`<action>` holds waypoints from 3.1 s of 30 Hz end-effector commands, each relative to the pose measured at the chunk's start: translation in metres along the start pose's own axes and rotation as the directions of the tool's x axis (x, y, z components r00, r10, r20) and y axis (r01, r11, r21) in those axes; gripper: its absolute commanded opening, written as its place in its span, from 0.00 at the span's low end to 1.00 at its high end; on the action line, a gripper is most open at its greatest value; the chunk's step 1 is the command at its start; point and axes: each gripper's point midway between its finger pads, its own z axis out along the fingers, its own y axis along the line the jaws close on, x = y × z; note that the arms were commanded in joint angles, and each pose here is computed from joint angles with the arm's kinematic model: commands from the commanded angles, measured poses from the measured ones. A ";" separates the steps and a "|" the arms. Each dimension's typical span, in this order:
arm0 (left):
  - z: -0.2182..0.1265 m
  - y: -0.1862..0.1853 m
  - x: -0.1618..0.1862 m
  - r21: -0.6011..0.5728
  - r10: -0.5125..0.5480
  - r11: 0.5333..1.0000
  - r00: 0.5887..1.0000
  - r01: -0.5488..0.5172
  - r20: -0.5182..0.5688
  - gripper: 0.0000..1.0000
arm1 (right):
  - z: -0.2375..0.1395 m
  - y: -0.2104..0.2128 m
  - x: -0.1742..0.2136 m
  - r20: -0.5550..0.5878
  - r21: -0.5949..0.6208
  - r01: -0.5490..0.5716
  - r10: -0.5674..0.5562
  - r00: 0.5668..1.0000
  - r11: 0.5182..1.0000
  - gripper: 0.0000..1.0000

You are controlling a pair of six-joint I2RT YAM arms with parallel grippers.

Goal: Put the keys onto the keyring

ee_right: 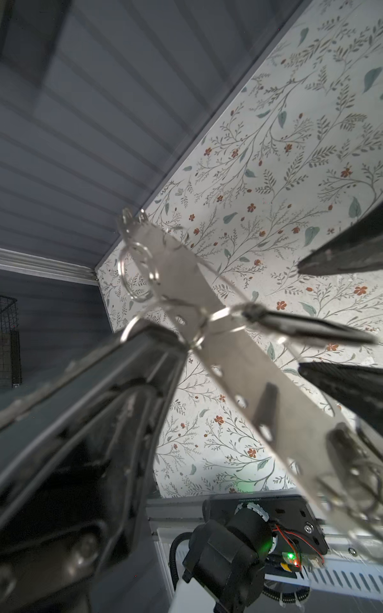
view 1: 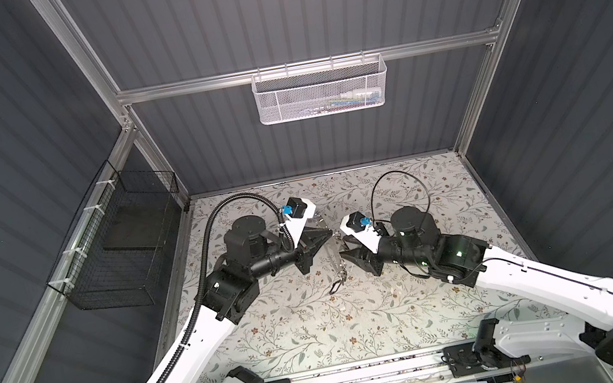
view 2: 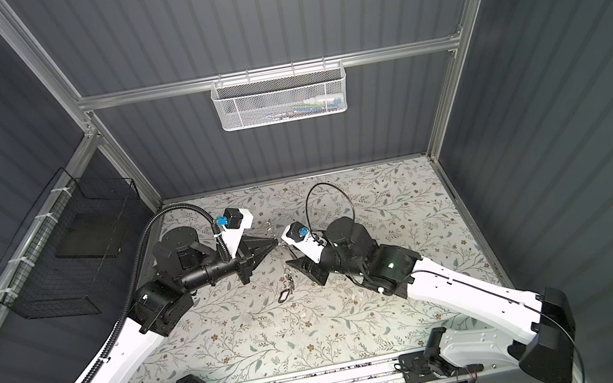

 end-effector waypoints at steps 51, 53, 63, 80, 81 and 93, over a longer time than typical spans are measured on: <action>0.014 0.002 -0.017 0.050 -0.079 0.996 0.991 0.074 0.105 0.07 | -0.018 -0.021 -0.061 0.188 -0.411 -0.328 0.431 0.882 0.851 0.02; 0.017 0.006 -0.012 0.029 -0.079 0.997 0.994 0.077 0.073 0.11 | -0.020 -0.027 -0.053 0.172 -0.381 -0.334 0.421 0.891 0.862 0.01; 0.031 0.011 0.014 0.040 -0.062 0.997 0.988 0.068 -0.142 0.20 | -0.022 -0.033 -0.011 -0.025 -0.254 -0.260 0.263 0.965 0.932 0.02; 0.034 0.007 0.039 0.085 -0.048 0.994 0.961 0.073 -0.273 0.19 | -0.002 -0.025 0.006 -0.222 -0.161 -0.082 0.045 0.974 0.984 0.03; 0.035 0.007 0.040 0.087 -0.049 0.993 0.960 0.076 -0.275 0.19 | -0.001 -0.025 0.007 -0.223 -0.159 -0.082 0.045 0.974 0.984 0.03; 0.040 0.005 0.047 0.114 -0.065 0.988 0.955 0.102 -0.291 0.18 | -0.005 -0.018 -0.008 -0.175 -0.175 -0.067 0.036 0.984 0.982 0.02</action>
